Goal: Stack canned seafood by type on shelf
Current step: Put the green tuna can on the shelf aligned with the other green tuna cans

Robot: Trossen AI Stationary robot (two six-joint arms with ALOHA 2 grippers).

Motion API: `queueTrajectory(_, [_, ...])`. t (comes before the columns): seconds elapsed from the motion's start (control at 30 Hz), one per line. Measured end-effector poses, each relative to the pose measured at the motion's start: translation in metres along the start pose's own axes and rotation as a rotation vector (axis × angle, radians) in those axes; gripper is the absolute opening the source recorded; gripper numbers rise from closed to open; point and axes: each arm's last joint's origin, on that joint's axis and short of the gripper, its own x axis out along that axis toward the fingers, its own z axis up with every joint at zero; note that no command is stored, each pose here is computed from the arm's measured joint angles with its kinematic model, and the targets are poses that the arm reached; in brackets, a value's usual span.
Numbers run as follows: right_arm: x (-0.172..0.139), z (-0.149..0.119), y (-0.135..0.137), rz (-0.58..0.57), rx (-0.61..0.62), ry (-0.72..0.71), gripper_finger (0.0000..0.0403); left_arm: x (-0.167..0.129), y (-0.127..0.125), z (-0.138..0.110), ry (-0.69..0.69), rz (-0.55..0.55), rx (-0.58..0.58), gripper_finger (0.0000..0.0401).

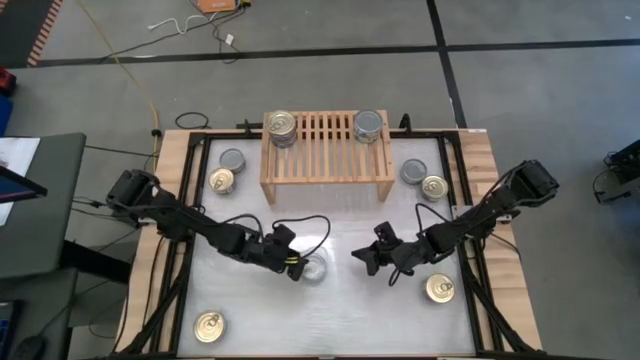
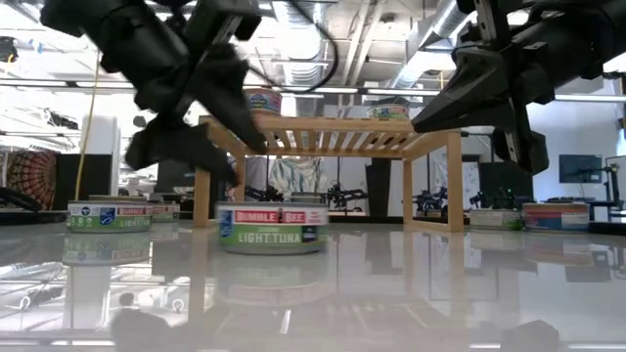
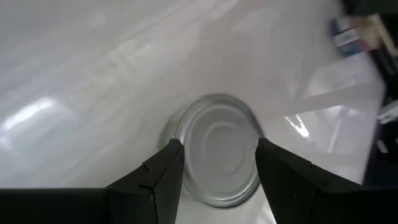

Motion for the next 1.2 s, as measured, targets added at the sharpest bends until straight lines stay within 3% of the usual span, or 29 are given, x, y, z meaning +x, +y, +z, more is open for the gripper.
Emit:
queueTrajectory(0.27, [-0.004, -0.007, 0.003, 0.025, -0.004, 0.021, 0.0026, -0.014, -0.002, 0.009, -0.009, -0.011, -0.024, 0.019])
queueTrajectory(0.43, [-0.005, -0.008, 0.007, 0.05, 0.073, 0.018, 0.0026, -0.019, 0.001, 0.008, 0.07, 0.012, -0.1, 0.019])
queueTrajectory(0.73, [-0.001, 0.002, 0.006, 0.052, 0.108, -0.022, 0.0026, -0.019, 0.004, 0.005, 0.141, 0.019, -0.078, 0.019])
queueTrajectory(0.87, [0.002, 0.007, 0.016, 0.047, 0.051, -0.034, 0.0019, -0.019, 0.004, 0.004, 0.153, 0.024, -0.06, 0.019])
queueTrajectory(0.97, [0.002, 0.012, 0.036, -0.028, -0.012, -0.009, 0.0014, -0.02, 0.007, 0.003, 0.162, 0.049, -0.051, 0.019])
queueTrajectory(1.07, [-0.001, 0.02, 0.052, -0.181, -0.086, 0.04, 0.0014, -0.022, 0.01, 0.003, 0.172, 0.077, -0.041, 0.019])
queueTrajectory(1.2, [0.0, 0.029, 0.064, -0.375, -0.094, 0.104, 0.0019, -0.023, 0.013, 0.002, 0.186, 0.116, -0.025, 0.019])
